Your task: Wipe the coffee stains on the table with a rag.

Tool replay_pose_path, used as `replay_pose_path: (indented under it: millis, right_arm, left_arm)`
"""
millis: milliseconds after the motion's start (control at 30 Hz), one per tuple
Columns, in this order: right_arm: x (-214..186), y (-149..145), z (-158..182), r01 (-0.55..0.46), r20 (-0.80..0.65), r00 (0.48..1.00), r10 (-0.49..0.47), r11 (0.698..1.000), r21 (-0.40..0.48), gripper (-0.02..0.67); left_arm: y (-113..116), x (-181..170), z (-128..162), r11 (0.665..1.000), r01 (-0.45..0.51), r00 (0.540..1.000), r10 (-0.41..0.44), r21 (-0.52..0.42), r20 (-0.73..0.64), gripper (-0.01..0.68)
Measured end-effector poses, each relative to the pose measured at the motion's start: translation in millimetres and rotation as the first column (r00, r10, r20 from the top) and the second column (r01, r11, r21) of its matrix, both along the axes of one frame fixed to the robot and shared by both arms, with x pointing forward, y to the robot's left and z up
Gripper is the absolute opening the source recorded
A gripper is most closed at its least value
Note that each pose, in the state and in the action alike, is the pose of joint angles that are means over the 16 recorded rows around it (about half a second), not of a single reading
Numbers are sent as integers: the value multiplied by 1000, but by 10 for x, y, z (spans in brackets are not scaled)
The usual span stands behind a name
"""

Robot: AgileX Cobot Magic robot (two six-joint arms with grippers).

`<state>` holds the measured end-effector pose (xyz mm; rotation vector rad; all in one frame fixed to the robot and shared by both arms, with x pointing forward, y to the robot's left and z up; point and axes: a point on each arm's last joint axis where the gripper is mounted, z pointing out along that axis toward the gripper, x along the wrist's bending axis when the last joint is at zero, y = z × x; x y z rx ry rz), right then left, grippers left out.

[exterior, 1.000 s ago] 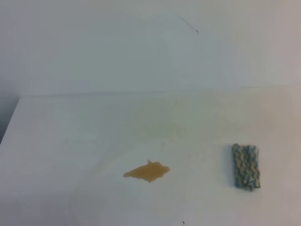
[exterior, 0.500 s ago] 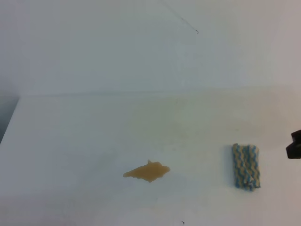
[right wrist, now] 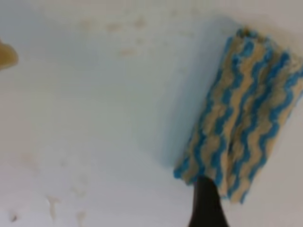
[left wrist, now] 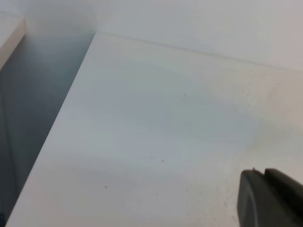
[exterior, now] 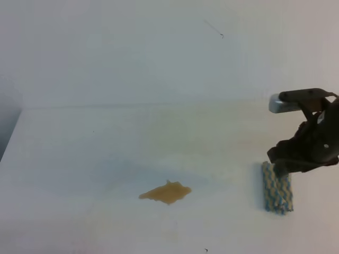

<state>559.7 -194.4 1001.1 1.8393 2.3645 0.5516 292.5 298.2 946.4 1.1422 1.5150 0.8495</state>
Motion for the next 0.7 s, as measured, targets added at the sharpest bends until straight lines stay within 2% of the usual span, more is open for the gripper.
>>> replay_pose_path:
  millis: [167, 333, 467, 700]
  right_arm:
    - [151, 112, -178, 8, -44, 999, -10, 999, -33, 432]
    - [250, 162, -408, 17, -106, 994, -21, 999, -45, 392]
    - [290, 176, -590, 15, -155, 988, -24, 998, -60, 319]
    - [319, 186, -773, 3, -199, 980, -18, 997, -75, 137]
  left_arm:
    - [0, 0, 0, 1000, 0, 1000, 0, 0, 0, 1]
    - [0, -1, 1, 1000, 0, 1000, 0, 0, 2, 1]
    - [0, -1, 1, 1000, 0, 1000, 0, 0, 2, 0]
    - [0, -1, 1, 1000, 0, 1000, 0, 0, 2, 0]
